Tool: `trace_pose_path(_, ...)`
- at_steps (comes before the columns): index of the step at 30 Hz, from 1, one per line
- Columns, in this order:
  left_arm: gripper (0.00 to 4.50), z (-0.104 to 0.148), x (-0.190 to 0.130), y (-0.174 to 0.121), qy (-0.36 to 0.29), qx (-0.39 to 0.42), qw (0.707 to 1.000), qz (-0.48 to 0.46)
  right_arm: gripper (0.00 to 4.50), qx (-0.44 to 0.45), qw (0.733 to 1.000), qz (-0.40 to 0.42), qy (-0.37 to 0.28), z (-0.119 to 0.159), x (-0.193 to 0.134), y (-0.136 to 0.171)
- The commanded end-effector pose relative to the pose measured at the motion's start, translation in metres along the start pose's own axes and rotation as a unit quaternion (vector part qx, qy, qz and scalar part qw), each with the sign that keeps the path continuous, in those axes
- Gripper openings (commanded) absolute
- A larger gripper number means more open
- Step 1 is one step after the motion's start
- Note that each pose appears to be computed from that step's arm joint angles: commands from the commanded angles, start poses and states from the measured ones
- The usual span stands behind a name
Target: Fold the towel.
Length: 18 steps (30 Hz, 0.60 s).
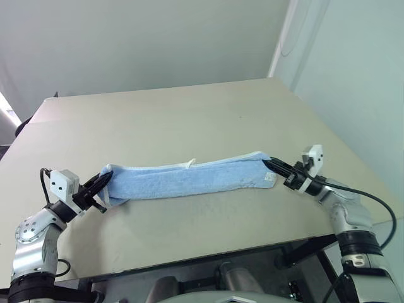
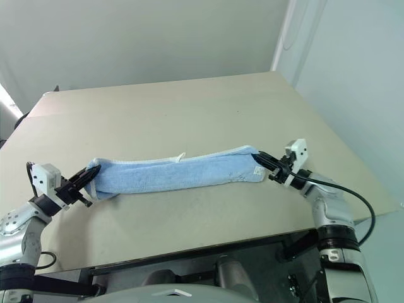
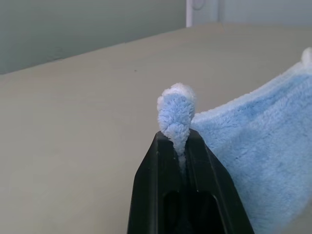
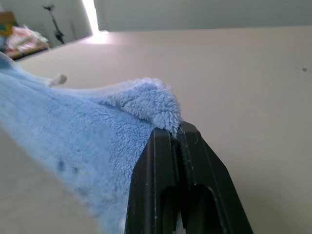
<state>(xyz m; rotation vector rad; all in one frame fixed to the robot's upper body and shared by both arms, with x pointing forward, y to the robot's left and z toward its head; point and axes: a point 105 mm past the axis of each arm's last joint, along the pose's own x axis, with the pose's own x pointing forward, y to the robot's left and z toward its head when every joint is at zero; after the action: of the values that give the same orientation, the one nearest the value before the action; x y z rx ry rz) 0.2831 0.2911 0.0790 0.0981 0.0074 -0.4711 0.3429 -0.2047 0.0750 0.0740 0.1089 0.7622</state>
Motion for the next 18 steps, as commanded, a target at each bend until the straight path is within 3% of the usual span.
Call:
trace_pose_path(1,0.02,-0.003,0.002,0.007,0.019,0.005,1.000,0.005,0.00,-0.027,0.999,-0.030,0.017,0.000,0.010,-0.013)
trace_pose_path(3,0.02,-0.004,0.005,0.007,0.016,-0.001,1.000,0.007,0.00,-0.029,0.999,-0.029,0.023,-0.003,0.017,-0.014)
trace_pose_path(5,0.50,-0.005,0.006,0.006,0.017,-0.014,1.000,0.000,0.00,-0.026,0.999,-0.030,0.016,-0.003,0.023,-0.014)
trace_pose_path(8,1.34,-0.008,0.006,0.007,0.017,-0.029,0.999,0.001,0.73,-0.021,0.999,-0.048,0.014,-0.004,0.029,-0.019)
trace_pose_path(16,4.22,0.005,0.005,0.020,-0.011,-0.024,0.999,0.037,3.56,-0.002,0.999,-0.036,-0.019,0.015,0.035,-0.017)
trace_pose_path(17,4.50,0.011,0.004,0.028,-0.024,-0.013,0.998,0.064,4.00,0.006,0.999,-0.048,-0.025,0.022,0.034,-0.021)
trace_pose_path(18,4.50,0.017,0.004,0.035,-0.036,-0.006,0.995,0.088,4.30,0.016,0.998,-0.061,-0.030,0.028,0.032,-0.025)
